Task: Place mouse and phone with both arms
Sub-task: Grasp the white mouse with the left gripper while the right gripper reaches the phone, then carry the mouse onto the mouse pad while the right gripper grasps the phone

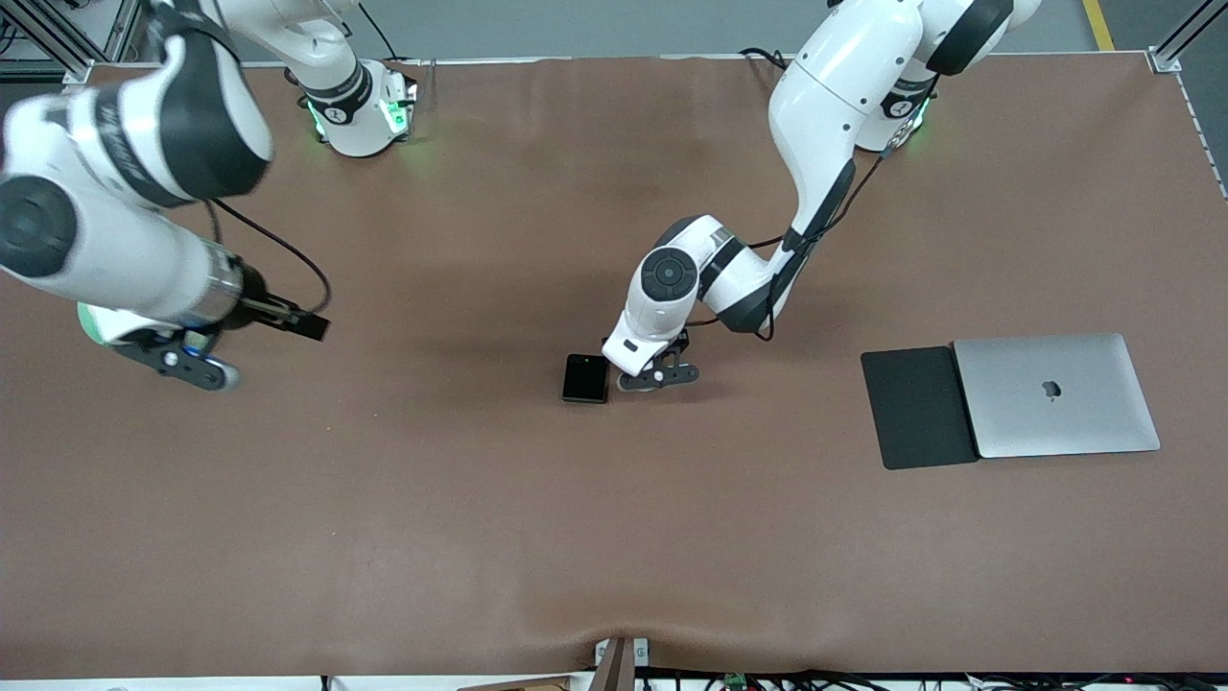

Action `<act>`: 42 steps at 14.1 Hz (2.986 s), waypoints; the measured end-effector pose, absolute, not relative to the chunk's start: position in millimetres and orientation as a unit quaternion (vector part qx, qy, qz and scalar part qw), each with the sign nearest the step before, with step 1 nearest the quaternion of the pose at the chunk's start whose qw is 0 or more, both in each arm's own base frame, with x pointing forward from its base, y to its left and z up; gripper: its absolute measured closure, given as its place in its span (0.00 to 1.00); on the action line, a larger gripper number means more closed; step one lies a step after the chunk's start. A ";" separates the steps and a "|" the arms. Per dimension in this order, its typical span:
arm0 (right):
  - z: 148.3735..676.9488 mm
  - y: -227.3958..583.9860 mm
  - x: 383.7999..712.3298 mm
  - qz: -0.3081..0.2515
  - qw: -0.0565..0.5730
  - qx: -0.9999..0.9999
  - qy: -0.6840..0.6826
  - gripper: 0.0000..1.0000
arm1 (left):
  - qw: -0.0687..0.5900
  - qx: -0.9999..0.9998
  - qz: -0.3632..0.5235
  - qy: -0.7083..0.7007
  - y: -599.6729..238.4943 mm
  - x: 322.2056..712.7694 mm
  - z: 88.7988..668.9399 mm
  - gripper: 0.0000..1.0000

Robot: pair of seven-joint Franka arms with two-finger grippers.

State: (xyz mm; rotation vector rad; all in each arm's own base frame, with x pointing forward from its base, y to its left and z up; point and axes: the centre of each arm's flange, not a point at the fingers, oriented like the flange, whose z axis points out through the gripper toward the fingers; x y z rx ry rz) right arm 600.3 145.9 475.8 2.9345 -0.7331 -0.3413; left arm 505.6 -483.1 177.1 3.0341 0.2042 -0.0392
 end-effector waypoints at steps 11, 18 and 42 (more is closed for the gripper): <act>373.3 249.5 627.2 -0.112 0.038 0.962 -0.244 0.00 | 0.044 0.996 0.022 0.068 -468.5 533.4 200.7 0.38; 326.4 276.2 638.0 -0.122 -0.060 0.985 -0.102 0.00 | 0.022 0.996 0.035 0.078 -377.5 596.7 309.4 0.38; 195.3 416.5 582.1 0.025 -0.079 0.997 -0.003 0.00 | -0.004 1.000 0.000 0.016 -28.9 627.4 243.3 0.38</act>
